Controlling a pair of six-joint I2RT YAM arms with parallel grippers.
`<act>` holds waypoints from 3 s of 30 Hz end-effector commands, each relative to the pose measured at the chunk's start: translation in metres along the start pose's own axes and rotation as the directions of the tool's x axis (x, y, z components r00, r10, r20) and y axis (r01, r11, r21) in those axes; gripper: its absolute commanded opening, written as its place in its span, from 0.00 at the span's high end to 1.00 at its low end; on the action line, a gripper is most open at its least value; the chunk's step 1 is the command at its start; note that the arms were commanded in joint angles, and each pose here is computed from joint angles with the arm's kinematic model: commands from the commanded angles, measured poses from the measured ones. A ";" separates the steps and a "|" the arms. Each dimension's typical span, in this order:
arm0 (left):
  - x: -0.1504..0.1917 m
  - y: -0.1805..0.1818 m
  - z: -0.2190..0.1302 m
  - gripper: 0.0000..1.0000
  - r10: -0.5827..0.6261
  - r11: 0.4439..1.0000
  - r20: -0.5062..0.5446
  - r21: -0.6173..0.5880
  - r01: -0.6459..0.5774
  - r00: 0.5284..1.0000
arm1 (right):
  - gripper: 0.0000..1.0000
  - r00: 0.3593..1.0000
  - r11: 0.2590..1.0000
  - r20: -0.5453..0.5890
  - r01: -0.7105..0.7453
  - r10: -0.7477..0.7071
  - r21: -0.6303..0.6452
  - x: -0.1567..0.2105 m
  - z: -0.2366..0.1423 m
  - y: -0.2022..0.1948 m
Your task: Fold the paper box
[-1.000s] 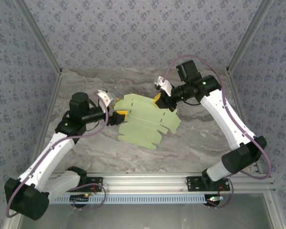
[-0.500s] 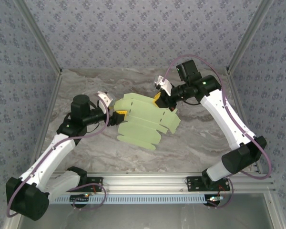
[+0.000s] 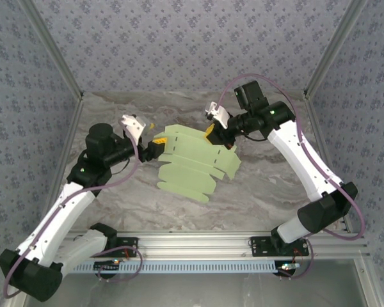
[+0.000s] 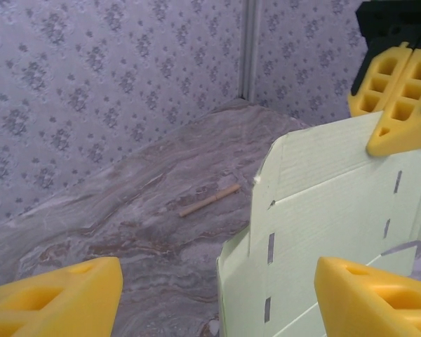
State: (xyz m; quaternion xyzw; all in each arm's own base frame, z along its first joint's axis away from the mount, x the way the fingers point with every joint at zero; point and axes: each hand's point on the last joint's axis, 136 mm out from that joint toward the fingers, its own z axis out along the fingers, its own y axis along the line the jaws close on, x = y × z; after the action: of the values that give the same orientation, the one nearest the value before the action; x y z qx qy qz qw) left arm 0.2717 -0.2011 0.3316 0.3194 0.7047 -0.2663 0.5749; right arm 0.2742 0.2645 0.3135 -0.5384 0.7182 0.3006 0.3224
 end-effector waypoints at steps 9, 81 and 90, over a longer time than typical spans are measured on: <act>0.029 0.007 0.001 0.21 -0.195 0.979 0.003 -0.053 0.195 0.981 | 1.00 0.998 0.999 0.033 -0.045 0.045 -0.008 -0.007 -0.006 0.003; 0.027 -0.006 0.040 1.00 -0.359 0.873 -0.178 0.283 0.397 0.916 | 1.00 0.577 0.216 -0.494 0.764 -0.650 0.607 0.033 0.039 -0.046; 0.034 0.010 0.042 0.98 -0.344 0.913 -0.169 0.172 0.371 0.924 | 1.00 0.846 0.654 -0.261 0.527 -0.465 0.543 0.038 0.027 -0.039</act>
State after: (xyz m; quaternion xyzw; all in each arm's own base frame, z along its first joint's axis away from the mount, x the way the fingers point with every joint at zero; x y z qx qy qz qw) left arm 0.2956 -0.2224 0.2554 0.2442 0.7825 -0.4291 0.3793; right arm 0.3154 0.2692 0.2898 -0.6060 0.5140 -0.1548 0.5870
